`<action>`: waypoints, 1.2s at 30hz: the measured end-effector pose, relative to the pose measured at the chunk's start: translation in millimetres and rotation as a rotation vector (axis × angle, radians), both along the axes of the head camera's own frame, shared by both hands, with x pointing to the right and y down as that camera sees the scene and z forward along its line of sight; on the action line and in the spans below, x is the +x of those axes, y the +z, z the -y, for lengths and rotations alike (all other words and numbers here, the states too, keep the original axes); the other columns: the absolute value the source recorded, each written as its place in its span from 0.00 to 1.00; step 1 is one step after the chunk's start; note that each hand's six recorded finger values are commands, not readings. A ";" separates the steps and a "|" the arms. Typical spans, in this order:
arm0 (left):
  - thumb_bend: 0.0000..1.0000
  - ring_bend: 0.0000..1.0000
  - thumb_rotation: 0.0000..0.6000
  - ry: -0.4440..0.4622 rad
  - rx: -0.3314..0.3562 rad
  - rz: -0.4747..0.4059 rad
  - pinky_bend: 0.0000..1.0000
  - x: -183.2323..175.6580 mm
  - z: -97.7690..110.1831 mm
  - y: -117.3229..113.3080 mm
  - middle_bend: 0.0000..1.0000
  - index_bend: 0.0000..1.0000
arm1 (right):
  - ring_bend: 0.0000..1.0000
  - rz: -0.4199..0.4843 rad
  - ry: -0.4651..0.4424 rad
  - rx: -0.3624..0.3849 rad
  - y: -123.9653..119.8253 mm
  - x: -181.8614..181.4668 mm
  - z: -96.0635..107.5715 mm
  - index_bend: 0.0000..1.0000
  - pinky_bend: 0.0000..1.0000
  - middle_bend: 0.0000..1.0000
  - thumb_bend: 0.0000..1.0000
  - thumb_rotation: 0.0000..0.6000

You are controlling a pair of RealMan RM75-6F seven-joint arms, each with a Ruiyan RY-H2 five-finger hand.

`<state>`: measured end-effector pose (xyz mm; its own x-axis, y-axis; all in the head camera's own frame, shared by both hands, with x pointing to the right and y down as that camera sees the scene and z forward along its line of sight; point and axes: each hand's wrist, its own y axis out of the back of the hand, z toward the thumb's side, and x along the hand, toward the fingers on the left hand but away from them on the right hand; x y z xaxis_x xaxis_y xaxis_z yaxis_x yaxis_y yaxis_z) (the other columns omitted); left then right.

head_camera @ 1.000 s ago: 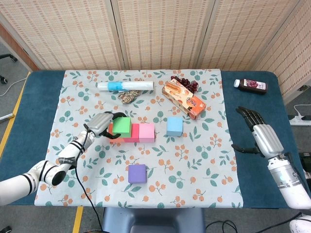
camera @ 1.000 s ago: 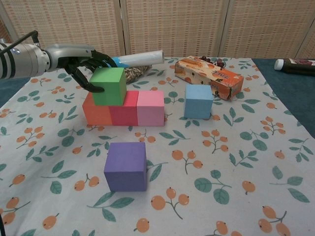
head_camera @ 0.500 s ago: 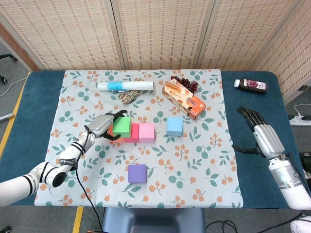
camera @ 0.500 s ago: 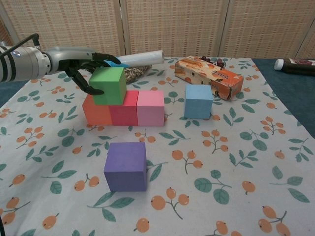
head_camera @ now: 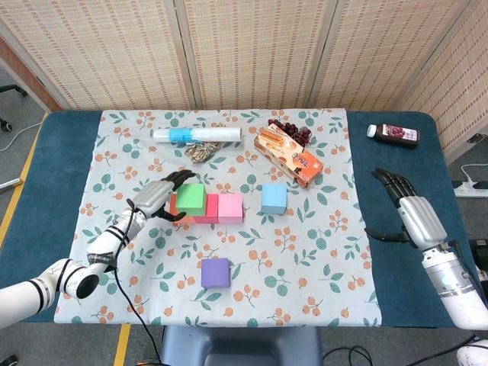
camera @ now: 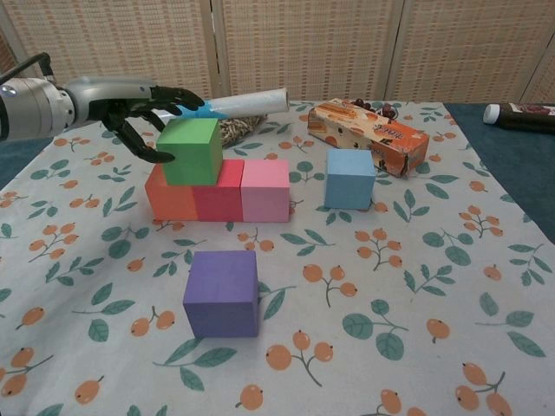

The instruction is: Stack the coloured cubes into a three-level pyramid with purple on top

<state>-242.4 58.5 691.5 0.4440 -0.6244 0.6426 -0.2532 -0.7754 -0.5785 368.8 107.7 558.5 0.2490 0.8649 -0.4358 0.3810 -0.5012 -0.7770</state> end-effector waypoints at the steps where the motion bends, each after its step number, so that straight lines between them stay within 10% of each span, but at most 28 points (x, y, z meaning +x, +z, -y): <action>1: 0.33 0.00 1.00 -0.007 0.010 -0.003 0.17 -3.5 0.2 -3.8 0.00 0.00 | 0.00 -0.002 -0.003 -0.006 0.8 -0.4 -0.1 0.00 0.00 0.02 0.08 1.00; 14: 0.33 0.00 1.00 -0.080 0.185 0.099 0.14 -69.1 -10.8 -38.8 0.00 0.00 | 0.00 -0.012 -0.114 -0.126 43.6 -44.5 27.2 0.00 0.00 0.10 0.06 1.00; 36: 0.33 0.00 1.00 -0.110 0.125 0.141 0.14 -108.3 -47.6 -40.6 0.00 0.00 | 0.00 -0.114 -0.210 -0.243 178.0 -159.1 71.4 0.16 0.00 0.12 0.00 1.00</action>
<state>-350.7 106.1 650.8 0.2801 -0.7426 0.6084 -0.2421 -0.6679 -0.7038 209.7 36.4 736.5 0.3488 0.6676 -0.6577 0.1677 -0.7349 -0.6571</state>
